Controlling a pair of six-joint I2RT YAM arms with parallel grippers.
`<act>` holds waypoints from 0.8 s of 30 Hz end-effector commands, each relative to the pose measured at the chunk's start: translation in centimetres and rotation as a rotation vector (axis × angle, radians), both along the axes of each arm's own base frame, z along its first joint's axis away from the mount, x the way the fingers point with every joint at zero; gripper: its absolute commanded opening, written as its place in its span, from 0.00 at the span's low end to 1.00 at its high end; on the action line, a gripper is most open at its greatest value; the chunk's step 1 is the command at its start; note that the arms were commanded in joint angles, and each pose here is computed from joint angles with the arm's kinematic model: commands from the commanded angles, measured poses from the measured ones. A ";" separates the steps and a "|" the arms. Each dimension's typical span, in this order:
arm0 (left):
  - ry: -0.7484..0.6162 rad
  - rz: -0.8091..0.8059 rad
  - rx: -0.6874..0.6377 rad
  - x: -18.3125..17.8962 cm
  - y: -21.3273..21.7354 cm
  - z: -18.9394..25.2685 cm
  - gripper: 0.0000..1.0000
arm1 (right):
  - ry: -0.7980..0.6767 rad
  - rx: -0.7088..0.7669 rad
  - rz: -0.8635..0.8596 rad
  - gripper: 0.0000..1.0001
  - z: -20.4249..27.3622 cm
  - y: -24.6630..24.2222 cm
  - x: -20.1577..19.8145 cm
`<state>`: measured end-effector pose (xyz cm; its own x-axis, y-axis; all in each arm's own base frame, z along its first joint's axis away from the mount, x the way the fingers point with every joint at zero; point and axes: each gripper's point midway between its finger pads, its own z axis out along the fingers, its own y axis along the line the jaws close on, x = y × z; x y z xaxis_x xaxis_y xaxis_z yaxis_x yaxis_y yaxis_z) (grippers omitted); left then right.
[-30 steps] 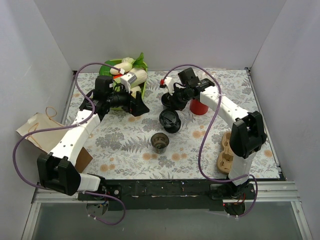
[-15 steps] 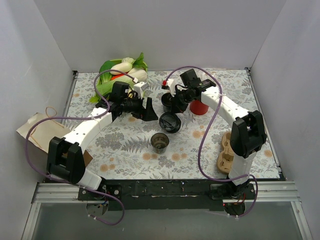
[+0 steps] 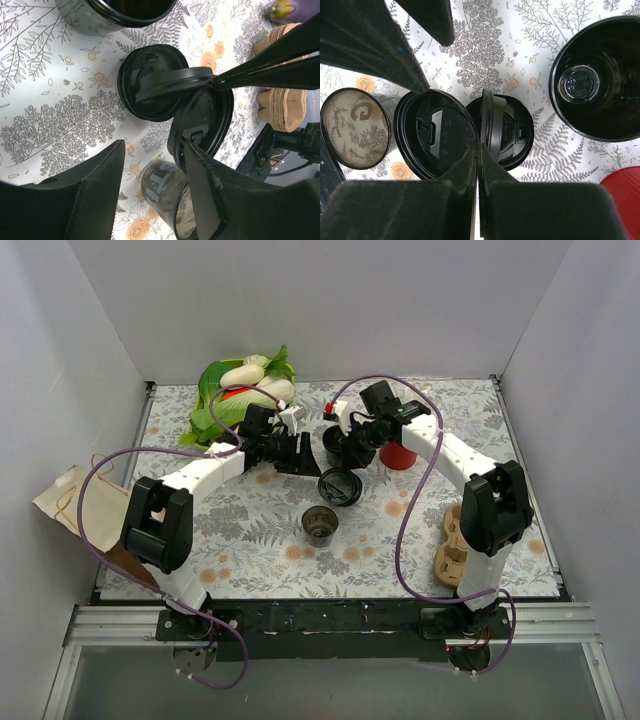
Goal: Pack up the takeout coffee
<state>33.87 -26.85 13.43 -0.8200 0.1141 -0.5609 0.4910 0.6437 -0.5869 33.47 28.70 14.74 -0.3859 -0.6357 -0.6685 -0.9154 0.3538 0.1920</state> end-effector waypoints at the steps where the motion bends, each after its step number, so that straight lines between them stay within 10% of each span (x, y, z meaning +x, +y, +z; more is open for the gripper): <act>1: -0.054 -0.027 -0.055 0.9 -1.3 2.3 0.47 | -0.014 0.029 -0.005 0.01 1.1 0.1 -0.3; 24: -0.021 -0.088 -0.080 1.0 -2.3 1.1 0.22 | 0.007 0.044 -0.023 0.01 1.0 0.8 0.6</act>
